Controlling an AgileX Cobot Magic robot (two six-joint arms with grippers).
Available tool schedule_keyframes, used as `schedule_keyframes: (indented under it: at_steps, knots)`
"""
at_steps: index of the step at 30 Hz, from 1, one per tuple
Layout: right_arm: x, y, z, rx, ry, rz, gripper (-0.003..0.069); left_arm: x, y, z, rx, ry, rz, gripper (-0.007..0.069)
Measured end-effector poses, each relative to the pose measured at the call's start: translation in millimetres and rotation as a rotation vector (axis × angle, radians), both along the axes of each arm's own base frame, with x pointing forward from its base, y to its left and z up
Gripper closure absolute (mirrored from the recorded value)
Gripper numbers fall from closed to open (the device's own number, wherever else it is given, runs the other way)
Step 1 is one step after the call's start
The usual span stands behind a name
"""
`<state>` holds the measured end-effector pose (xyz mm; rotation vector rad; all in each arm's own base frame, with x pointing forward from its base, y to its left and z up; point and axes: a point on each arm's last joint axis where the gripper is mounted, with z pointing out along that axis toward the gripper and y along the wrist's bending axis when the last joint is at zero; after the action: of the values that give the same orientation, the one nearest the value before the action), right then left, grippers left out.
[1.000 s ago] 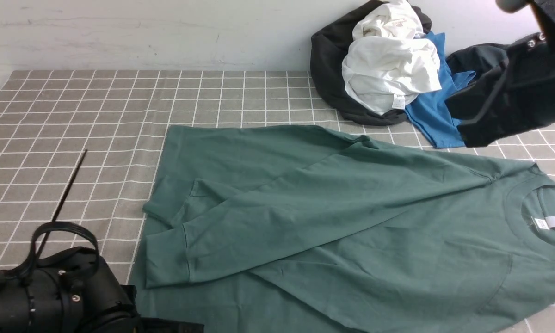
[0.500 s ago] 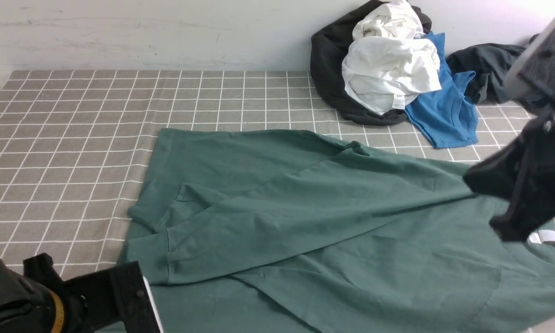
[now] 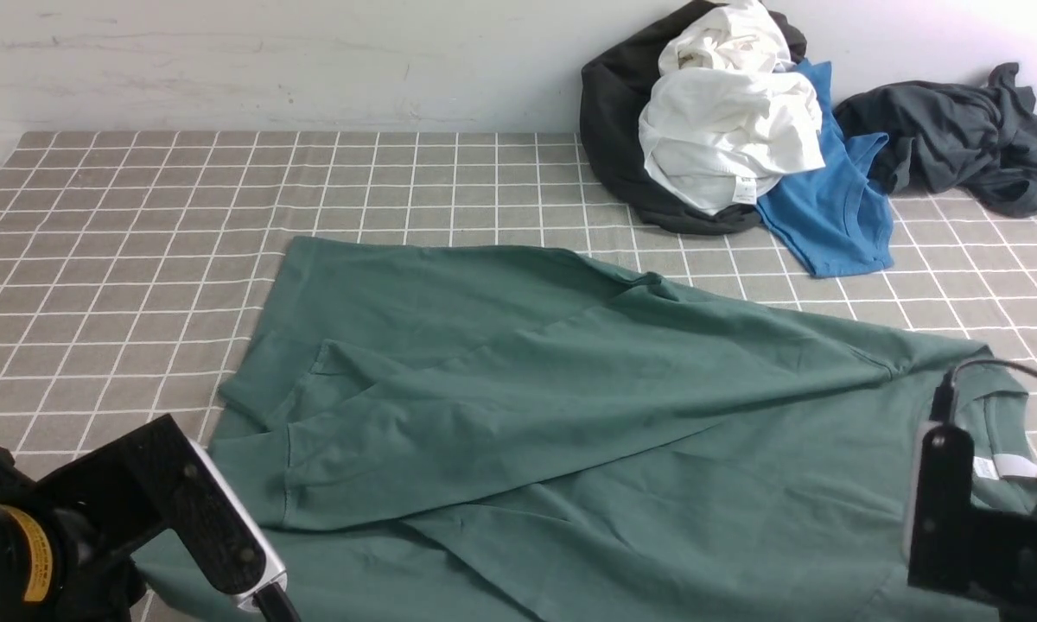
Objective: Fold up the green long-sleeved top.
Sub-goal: Use both arms simultaneously to clamp the lower edge of the clothing fabric, then use both arms to drag the lower edge of the fabric forward and fold it over the upper edge
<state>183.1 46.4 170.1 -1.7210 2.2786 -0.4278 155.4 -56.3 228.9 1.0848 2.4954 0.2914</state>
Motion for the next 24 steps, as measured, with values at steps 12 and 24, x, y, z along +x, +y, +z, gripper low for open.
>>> schedule_keyframes:
  at_steps: [12, 24]
  knots:
    - [12, 1, -26, -0.015, -0.098, 0.017, 0.0540, -7, 2, 9, -0.066, -0.040, 0.043, 0.0613]
    - [50, -2, 59, 0.000, -0.266, -0.285, 0.0662, 41, 5, 53, -0.345, -0.191, 0.403, 0.0601]
